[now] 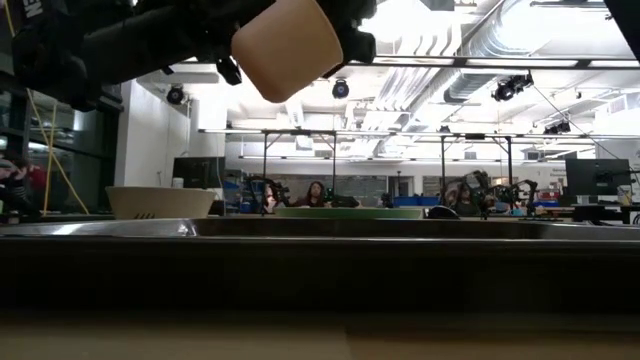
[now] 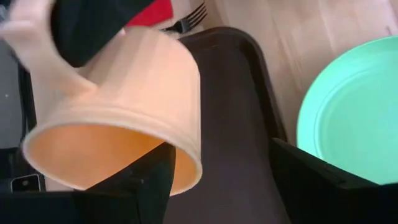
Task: Set up tray
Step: Put the white cup on the brown serving tray
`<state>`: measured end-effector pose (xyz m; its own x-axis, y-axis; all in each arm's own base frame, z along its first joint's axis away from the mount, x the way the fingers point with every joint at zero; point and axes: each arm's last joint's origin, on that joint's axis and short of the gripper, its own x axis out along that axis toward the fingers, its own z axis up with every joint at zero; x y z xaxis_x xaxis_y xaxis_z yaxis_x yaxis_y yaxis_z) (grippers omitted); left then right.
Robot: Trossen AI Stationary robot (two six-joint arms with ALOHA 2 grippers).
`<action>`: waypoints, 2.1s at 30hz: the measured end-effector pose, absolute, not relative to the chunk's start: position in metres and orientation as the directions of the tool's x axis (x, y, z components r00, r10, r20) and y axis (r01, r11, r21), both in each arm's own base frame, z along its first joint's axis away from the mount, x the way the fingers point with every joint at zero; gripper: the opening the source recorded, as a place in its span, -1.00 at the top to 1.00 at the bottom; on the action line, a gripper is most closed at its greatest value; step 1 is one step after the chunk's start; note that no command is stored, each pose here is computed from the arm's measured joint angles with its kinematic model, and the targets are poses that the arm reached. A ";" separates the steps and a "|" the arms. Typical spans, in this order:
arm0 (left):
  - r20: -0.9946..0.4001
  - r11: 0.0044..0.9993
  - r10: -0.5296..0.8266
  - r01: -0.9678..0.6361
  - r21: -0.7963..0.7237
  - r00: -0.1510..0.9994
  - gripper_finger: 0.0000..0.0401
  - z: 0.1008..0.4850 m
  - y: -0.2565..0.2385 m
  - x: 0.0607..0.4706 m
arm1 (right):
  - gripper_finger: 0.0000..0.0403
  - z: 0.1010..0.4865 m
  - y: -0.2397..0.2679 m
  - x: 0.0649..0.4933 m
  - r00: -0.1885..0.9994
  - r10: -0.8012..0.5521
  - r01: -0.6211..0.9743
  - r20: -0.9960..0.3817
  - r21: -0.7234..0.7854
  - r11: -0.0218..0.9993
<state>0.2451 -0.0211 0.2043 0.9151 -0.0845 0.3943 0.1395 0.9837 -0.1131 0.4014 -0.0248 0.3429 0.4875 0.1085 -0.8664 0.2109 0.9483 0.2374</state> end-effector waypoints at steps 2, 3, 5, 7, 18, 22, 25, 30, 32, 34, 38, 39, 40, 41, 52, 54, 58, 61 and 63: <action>0.395 0.983 -0.095 0.149 -0.110 0.914 0.59 0.204 -0.021 0.245 | -0.17 0.340 -0.025 0.403 0.482 0.110 0.206 -0.869 0.234 0.950; 0.394 0.982 -0.098 0.152 -0.109 0.914 0.63 0.204 -0.022 0.245 | -0.17 0.339 -0.025 0.404 0.480 0.112 0.205 -0.870 0.236 0.950; 0.395 0.982 -0.103 0.157 -0.107 0.913 0.70 0.204 -0.022 0.245 | -0.17 0.339 -0.025 0.404 0.479 0.114 0.204 -0.870 0.237 0.950; 0.395 0.982 -0.106 0.160 -0.106 0.913 0.70 0.204 -0.022 0.245 | -0.15 0.339 -0.025 0.404 0.480 0.110 0.206 -0.871 0.234 0.950; 0.395 0.976 -0.110 0.173 -0.128 0.912 0.56 0.204 -0.022 0.245 | 0.59 0.339 -0.026 0.404 0.481 0.087 0.218 -0.873 0.215 0.952; 0.394 0.976 -0.115 0.177 -0.126 0.912 0.68 0.204 -0.022 0.245 | 0.93 0.339 -0.025 0.404 0.479 0.098 0.202 -0.872 0.218 0.955; 0.394 0.976 -0.115 0.178 -0.126 0.912 0.67 0.204 -0.022 0.245 | 0.94 0.339 -0.025 0.404 0.479 0.098 0.213 -0.872 0.224 0.951; 0.394 0.972 -0.119 0.188 -0.141 0.911 0.45 0.204 -0.022 0.245 | 0.98 0.339 -0.026 0.404 0.480 0.087 0.223 -0.873 0.218 0.950; 0.394 0.969 -0.119 0.192 -0.153 0.911 0.42 0.204 -0.022 0.245 | 0.98 0.339 -0.026 0.404 0.478 0.087 0.233 -0.874 0.222 0.947; 0.394 0.969 -0.115 0.191 -0.158 0.912 0.42 0.204 -0.022 0.245 | 0.99 0.339 -0.026 0.403 0.472 0.088 0.231 -0.877 0.219 0.948; 0.393 0.969 -0.117 0.192 -0.158 0.912 0.48 0.204 -0.022 0.245 | 0.99 0.338 -0.026 0.402 0.459 0.078 0.239 -0.885 0.208 0.949; 0.392 0.968 -0.119 0.195 -0.160 0.912 0.49 0.204 -0.022 0.245 | 0.99 0.338 -0.026 0.402 0.458 0.077 0.238 -0.886 0.206 0.949; 0.392 0.967 -0.121 0.196 -0.160 0.912 0.50 0.204 -0.022 0.245 | 0.99 0.338 -0.026 0.402 0.458 0.075 0.239 -0.886 0.204 0.949; 0.392 0.967 -0.121 0.197 -0.160 0.912 0.50 0.204 -0.022 0.245 | 1.00 0.338 -0.026 0.402 0.458 0.075 0.239 -0.886 0.204 0.949; 0.377 0.967 -0.123 0.195 -0.161 0.918 0.51 0.203 -0.022 0.246 | 1.00 0.337 -0.026 0.400 0.440 0.076 0.240 -0.895 0.199 0.950; 0.374 0.967 -0.122 0.195 -0.162 0.919 0.51 0.202 -0.022 0.246 | 1.00 0.337 -0.025 0.399 0.430 0.078 0.241 -0.899 0.198 0.950; 0.372 0.968 -0.120 0.192 -0.163 0.920 0.51 0.202 -0.022 0.246 | 1.00 0.340 -0.026 0.396 0.426 0.066 0.247 -0.902 0.186 0.951; 0.370 0.969 -0.109 0.181 -0.167 0.923 0.51 0.202 -0.022 0.246 | 1.00 0.347 -0.026 0.390 0.438 0.052 0.251 -0.898 0.178 0.951; 0.369 0.970 -0.099 0.172 -0.170 0.924 0.51 0.202 -0.022 0.246 | 1.00 0.352 -0.027 0.386 0.446 0.049 0.256 -0.894 0.180 0.950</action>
